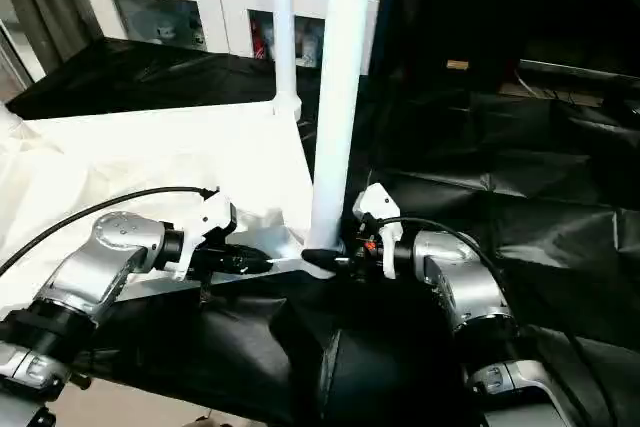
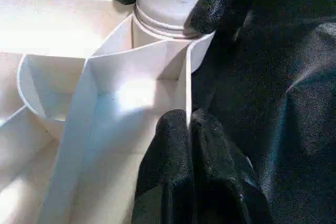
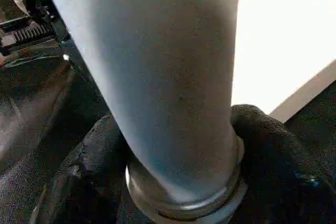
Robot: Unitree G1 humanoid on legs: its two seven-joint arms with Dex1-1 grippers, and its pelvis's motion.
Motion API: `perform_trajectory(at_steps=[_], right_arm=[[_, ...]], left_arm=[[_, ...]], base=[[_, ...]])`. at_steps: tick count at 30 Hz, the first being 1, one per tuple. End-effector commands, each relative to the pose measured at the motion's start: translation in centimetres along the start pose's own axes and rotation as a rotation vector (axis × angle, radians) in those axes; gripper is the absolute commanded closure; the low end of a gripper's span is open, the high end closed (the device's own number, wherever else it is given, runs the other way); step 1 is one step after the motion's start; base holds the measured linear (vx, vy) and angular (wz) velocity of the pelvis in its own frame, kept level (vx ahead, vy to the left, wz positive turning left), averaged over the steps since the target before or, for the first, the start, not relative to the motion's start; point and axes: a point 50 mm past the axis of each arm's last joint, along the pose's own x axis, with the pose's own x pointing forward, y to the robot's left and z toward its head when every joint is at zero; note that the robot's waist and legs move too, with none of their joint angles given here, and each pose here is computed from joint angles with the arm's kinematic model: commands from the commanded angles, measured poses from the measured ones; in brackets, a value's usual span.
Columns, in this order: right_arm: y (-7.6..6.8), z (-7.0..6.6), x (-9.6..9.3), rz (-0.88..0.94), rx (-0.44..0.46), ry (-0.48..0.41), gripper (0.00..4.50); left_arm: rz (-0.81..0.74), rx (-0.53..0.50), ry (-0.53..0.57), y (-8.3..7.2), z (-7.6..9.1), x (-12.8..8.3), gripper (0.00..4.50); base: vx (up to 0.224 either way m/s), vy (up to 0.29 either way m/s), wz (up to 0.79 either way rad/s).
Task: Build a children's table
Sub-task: Rotate leg to tighten
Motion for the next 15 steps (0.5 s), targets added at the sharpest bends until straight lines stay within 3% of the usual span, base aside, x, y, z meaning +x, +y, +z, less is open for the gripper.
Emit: perform_trajectory(at_steps=[1,6,12,15], right_arm=[[1.0,-0.3,1.0,0.093,0.013,0.004,1.78],[1.2,-0.9,1.2,0.051,0.055,-0.009,1.84],[0.1,-2.3,2.4,-0.243,0.073,0.023,1.86],[-0.1,-2.5,4.1,-0.408,0.14,0.003,1.86]], left_arm=[[-0.024,-0.002,-0.051,-0.5,0.5,0.6,4.5],[0.027,0.001,-0.052,-0.1,0.6,1.1,4.5],[0.212,-0.028,-0.071,1.5,1.3,2.4,4.5],[0.3,-0.049,-0.093,2.1,2.3,4.0,4.5]], base=[[0.0,0.0,0.0],[0.0,0.0,0.0],[0.0,0.0,0.0],[0.0,0.0,0.0]])
